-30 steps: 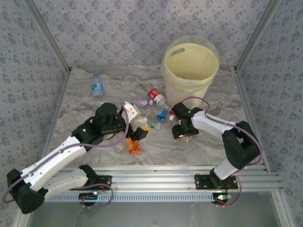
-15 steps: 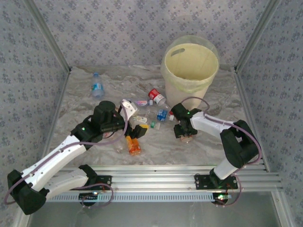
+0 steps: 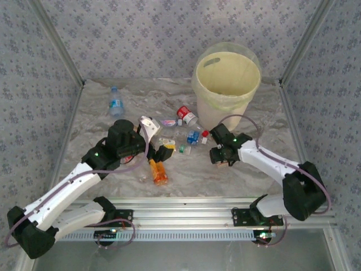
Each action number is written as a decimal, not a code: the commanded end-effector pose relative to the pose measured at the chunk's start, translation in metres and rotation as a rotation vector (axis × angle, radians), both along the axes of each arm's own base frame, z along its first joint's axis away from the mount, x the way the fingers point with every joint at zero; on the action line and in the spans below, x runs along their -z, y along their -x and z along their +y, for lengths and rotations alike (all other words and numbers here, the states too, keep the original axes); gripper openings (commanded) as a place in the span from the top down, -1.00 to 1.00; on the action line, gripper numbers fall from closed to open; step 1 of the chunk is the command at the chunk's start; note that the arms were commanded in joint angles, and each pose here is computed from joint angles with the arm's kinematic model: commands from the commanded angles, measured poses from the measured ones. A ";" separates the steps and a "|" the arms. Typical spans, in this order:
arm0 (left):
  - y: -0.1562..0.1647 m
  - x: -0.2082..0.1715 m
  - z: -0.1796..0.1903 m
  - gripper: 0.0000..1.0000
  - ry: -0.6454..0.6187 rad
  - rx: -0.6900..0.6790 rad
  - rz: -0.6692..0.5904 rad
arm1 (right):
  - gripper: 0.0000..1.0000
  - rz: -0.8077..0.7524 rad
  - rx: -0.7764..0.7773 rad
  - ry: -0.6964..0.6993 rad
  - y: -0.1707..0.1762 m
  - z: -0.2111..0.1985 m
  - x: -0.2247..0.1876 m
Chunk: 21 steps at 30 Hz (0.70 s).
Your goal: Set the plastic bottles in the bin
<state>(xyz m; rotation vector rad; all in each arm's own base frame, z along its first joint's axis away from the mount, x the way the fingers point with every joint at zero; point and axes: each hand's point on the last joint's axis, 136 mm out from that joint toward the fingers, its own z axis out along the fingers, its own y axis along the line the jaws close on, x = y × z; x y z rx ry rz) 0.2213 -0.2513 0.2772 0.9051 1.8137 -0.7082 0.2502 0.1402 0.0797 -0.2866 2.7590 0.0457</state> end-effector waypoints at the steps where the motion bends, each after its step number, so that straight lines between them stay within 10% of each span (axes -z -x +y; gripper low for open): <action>1: -0.003 -0.019 0.002 -0.99 0.043 -0.018 -0.040 | -0.11 -0.031 -0.008 -0.053 0.006 0.005 -0.016; 21: -0.003 -0.023 0.007 -0.99 0.071 -0.048 -0.052 | -0.06 -0.413 -0.243 -0.431 0.011 0.050 -0.193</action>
